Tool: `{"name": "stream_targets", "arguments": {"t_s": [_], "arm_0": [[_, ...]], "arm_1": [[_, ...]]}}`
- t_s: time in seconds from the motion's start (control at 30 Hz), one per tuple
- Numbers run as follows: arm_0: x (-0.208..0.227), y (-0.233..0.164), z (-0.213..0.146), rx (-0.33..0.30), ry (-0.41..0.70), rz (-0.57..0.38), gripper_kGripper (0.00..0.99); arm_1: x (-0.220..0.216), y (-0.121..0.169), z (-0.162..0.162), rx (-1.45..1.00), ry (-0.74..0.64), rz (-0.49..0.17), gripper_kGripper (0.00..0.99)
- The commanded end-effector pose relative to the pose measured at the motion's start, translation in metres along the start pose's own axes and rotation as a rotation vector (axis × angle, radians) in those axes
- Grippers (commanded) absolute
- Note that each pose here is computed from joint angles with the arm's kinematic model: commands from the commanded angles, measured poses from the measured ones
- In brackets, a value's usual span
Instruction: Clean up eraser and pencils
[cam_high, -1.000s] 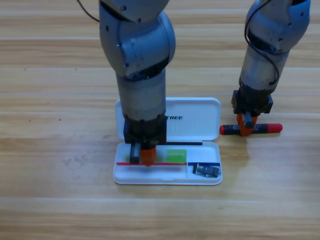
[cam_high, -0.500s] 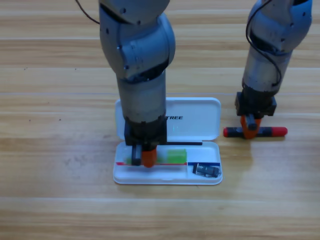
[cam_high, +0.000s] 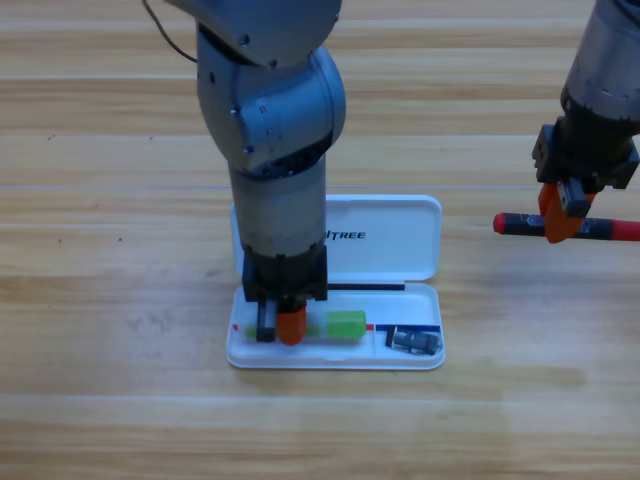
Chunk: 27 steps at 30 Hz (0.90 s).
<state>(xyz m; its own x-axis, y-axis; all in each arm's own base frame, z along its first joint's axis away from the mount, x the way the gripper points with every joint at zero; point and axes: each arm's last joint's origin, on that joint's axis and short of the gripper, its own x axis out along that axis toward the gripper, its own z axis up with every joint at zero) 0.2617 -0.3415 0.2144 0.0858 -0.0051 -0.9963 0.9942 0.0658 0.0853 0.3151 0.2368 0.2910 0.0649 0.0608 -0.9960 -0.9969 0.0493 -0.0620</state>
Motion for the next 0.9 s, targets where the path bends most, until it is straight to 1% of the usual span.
{"name": "stream_targets", "arguments": {"t_s": [0.03, 0.07, 0.1, 0.17, 0.2, 0.23, 0.27, 0.33, 0.4, 0.53, 0.67, 0.77, 0.8, 0.9], "arm_0": [[0.016, -0.007, 0.006, 0.008, 0.023, -0.028, 0.000], [0.017, -0.007, 0.005, 0.008, 0.025, -0.029, 0.000], [0.017, -0.008, 0.005, 0.008, 0.027, -0.031, 0.118], [0.018, -0.008, 0.005, 0.008, 0.032, -0.034, 0.607], [0.018, -0.008, 0.004, 0.007, 0.032, -0.034, 0.782], [0.018, -0.009, 0.004, 0.005, 0.032, -0.034, 0.865], [0.018, -0.008, 0.004, 0.004, 0.033, -0.033, 0.917], [0.017, -0.008, 0.004, 0.002, 0.032, -0.032, 0.969], [0.017, -0.008, 0.004, 0.002, 0.033, -0.030, 0.989], [0.015, -0.008, 0.003, 0.000, 0.029, -0.025, 0.990], [0.006, -0.009, 0.001, 0.001, 0.018, -0.016, 0.990], [-0.016, -0.010, -0.007, -0.001, 0.000, 0.005, 0.990], [-0.027, -0.008, -0.014, -0.011, -0.008, 0.011, 0.990], [-0.065, 0.002, -0.045, -0.066, -0.043, 0.041, 0.990]], "arm_1": [[0.007, 0.022, 0.012, -0.033, -0.001, 0.063, 0.000], [0.007, 0.023, 0.013, -0.031, -0.002, 0.064, 0.000], [0.007, 0.025, 0.015, -0.033, -0.004, 0.065, 0.000], [0.006, 0.027, 0.018, -0.037, -0.007, 0.065, 0.000], [0.005, 0.029, 0.020, -0.040, -0.009, 0.063, 0.000], [0.004, 0.030, 0.021, -0.040, -0.011, 0.061, 0.000], [0.004, 0.030, 0.022, -0.042, -0.012, 0.060, 0.000], [0.004, 0.031, 0.024, -0.045, -0.013, 0.060, 0.000], [0.004, 0.033, 0.028, -0.051, -0.016, 0.060, 0.000], [0.006, 0.037, 0.041, -0.071, -0.024, 0.059, 0.000], [0.016, 0.040, 0.065, -0.090, -0.028, 0.060, 0.000], [0.028, 0.041, 0.084, -0.102, -0.025, 0.065, 0.000], [0.032, 0.042, 0.091, -0.106, -0.024, 0.067, 0.000], [0.042, 0.045, 0.109, -0.118, -0.026, 0.066, 0.000]]}}
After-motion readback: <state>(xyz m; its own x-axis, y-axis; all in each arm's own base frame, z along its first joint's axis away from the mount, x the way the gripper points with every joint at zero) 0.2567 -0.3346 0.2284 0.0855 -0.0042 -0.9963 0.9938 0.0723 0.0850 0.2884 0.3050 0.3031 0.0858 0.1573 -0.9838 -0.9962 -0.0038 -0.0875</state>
